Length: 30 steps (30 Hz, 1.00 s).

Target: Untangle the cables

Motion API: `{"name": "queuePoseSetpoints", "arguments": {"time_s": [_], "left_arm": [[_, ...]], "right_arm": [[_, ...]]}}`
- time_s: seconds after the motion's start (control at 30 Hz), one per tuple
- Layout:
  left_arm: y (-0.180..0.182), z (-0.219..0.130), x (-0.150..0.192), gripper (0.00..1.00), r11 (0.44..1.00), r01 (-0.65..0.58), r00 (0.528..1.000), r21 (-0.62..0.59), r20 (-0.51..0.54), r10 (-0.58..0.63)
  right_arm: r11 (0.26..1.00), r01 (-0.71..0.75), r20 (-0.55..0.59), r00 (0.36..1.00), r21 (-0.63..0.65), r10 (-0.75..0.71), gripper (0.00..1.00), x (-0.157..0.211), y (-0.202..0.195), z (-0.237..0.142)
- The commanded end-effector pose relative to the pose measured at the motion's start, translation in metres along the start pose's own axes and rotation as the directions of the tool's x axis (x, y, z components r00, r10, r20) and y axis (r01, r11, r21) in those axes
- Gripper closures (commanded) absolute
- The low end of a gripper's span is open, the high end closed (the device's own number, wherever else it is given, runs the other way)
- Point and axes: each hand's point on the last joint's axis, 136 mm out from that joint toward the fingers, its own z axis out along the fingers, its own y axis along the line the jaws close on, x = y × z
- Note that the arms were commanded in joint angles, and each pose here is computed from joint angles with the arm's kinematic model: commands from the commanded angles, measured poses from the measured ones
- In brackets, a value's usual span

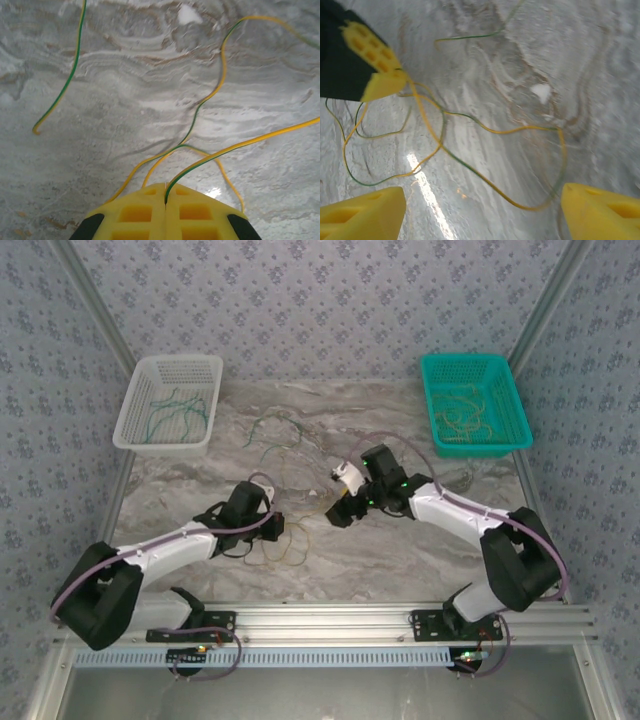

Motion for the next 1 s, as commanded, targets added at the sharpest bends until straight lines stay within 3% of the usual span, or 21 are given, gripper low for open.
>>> {"name": "queuePoseSetpoints", "arguments": {"time_s": [0.0, 0.2, 0.63, 0.77, 0.97], "left_arm": [[0.011, 0.005, 0.005, 1.0, 0.997, 0.048, 0.999, -0.064, -0.022, -0.049], [0.034, 0.014, 0.015, 1.0, 0.975, 0.123, 0.987, -0.186, -0.075, -0.139], [0.026, 0.023, 0.004, 1.0, 0.981, 0.152, 0.987, -0.12, -0.031, -0.157], [0.026, 0.023, 0.001, 1.0, 0.981, 0.158, 0.987, -0.11, -0.005, -0.159], [0.027, 0.017, -0.007, 1.0, 0.979, 0.178, 0.983, -0.103, 0.055, -0.174]], "right_arm": [[0.991, 0.13, -0.05, 0.99, 0.004, -0.13, 0.16, 0.007, 0.005, 0.022], [0.974, 0.201, -0.082, 0.974, -0.104, -0.209, 0.11, 0.016, 0.038, 0.052], [0.963, 0.241, -0.22, 0.939, -0.12, -0.263, 0.15, 0.034, 0.068, 0.127], [0.941, 0.316, -0.257, 0.906, -0.117, -0.337, 0.31, 0.045, 0.078, 0.141], [0.933, 0.358, -0.329, 0.878, -0.031, -0.348, 0.83, 0.058, 0.065, 0.152]]}}
